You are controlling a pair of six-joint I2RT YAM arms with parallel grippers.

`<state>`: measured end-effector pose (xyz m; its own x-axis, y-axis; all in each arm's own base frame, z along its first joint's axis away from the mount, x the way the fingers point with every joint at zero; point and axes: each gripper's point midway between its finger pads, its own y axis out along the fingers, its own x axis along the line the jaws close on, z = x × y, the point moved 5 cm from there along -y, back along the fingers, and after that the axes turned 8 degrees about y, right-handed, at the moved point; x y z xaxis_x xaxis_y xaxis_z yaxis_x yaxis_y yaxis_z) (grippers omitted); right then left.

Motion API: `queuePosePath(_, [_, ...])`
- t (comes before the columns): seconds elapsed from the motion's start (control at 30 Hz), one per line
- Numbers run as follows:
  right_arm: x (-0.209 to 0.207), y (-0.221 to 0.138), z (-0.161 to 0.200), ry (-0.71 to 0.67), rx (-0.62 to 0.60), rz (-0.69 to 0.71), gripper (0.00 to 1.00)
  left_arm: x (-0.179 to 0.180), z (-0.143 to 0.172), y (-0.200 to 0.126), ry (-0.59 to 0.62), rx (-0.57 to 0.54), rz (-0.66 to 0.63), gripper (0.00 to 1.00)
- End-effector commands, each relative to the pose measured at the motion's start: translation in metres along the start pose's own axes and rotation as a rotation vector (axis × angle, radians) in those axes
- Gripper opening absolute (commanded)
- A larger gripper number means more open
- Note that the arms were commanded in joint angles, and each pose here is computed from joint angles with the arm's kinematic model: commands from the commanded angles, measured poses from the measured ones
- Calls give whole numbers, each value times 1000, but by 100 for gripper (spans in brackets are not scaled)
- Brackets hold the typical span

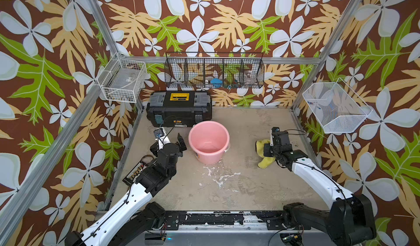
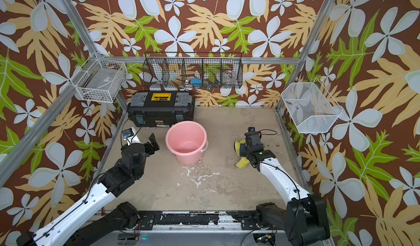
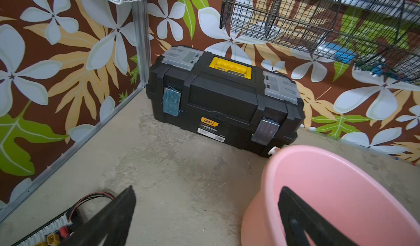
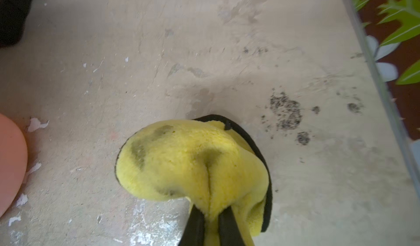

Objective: Wipe the inside of the bucket with a cloth
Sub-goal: Place the cleaning item at the center of the board, then reset both arms

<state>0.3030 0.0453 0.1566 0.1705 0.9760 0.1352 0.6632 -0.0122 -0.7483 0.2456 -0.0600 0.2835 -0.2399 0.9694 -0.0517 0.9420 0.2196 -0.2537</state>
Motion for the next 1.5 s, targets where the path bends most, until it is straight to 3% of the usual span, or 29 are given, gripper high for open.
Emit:
queuePosePath(0.0, [17,14,2,28,14,-122,4,-3,-3,6,31,-19,32,100])
queuePosePath(0.1, [24,26,7,33,46,-163,15,-4,3,18,32,25,41,100])
queuePosePath(0.2, [28,33,7,24,63,-177,49,4,11,35,7,80,15,100])
queuePosePath(0.27, [32,33,5,16,68,-202,99,14,16,43,-27,99,-12,100])
queuePosePath(0.5, [44,5,-29,12,-62,-280,100,41,18,41,-97,-18,-79,100])
queuePosePath(0.67, [48,-30,-71,22,-178,-265,100,36,19,55,-42,11,-48,100])
queuePosePath(0.93, [32,-108,-114,-79,-607,-216,100,52,43,65,-34,-61,-64,100])
queuePosePath(1.1, [1,-113,-100,-110,-779,-43,100,61,67,71,-13,-59,-112,100])
queuePosePath(1.33, [-35,-87,-62,9,-776,66,100,84,87,58,-78,-229,-123,100])
queuePosePath(1.47, [-42,-81,-40,-22,-819,54,100,88,95,59,-59,-275,-109,100])
